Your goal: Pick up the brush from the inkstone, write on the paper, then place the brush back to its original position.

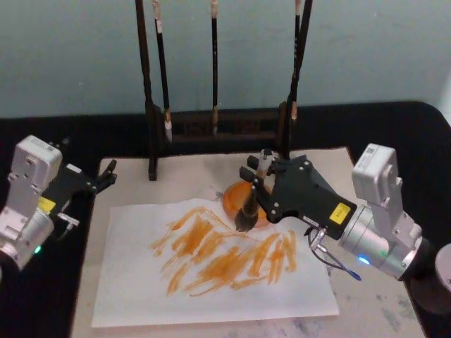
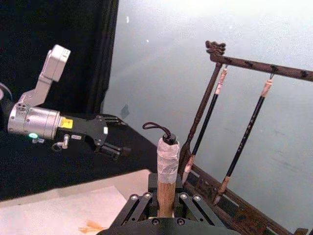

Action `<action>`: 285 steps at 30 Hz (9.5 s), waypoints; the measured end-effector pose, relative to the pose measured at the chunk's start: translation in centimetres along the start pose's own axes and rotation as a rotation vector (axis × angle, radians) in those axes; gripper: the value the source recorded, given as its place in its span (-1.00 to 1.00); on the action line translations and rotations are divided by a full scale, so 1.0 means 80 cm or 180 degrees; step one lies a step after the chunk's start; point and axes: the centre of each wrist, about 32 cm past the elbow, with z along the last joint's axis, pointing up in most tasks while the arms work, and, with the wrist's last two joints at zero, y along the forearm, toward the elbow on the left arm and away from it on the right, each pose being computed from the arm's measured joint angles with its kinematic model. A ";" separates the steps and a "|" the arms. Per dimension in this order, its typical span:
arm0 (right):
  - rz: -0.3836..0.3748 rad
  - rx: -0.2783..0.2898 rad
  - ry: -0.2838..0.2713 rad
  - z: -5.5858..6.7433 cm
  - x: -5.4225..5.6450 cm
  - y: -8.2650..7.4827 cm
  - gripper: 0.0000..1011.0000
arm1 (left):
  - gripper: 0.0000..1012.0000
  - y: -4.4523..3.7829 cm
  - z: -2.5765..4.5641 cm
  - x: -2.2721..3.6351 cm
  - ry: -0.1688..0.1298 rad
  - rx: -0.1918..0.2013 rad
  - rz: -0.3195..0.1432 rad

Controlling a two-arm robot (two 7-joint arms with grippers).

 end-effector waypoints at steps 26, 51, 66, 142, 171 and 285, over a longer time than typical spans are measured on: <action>-0.0516 0.0276 0.0822 0.001 0.042 0.014 -0.69 | 0.98 0.000 0.0000 0.0000 0.0000 0.0000 0.0000; -0.0882 0.0148 0.2875 -0.050 0.128 0.012 -0.69 | 0.98 0.000 0.0000 0.0000 0.0000 0.0000 0.0000; -0.1056 0.0026 0.3486 -0.075 0.149 0.011 -0.69 | 0.98 0.000 0.0000 0.0000 0.0000 0.0000 0.0000; -0.1313 -0.0131 0.3792 -0.095 0.145 0.017 -0.69 | 0.98 0.000 0.0000 0.0000 0.0000 0.0000 0.0000; -0.1307 -0.0131 0.3799 -0.095 0.145 0.017 0.97 | 0.98 0.000 0.0000 0.0000 0.0000 0.0000 0.0000; -0.1808 -0.0677 0.0584 -0.084 0.015 -0.018 0.98 | 0.98 0.000 0.0000 0.0000 0.0000 0.0000 0.0000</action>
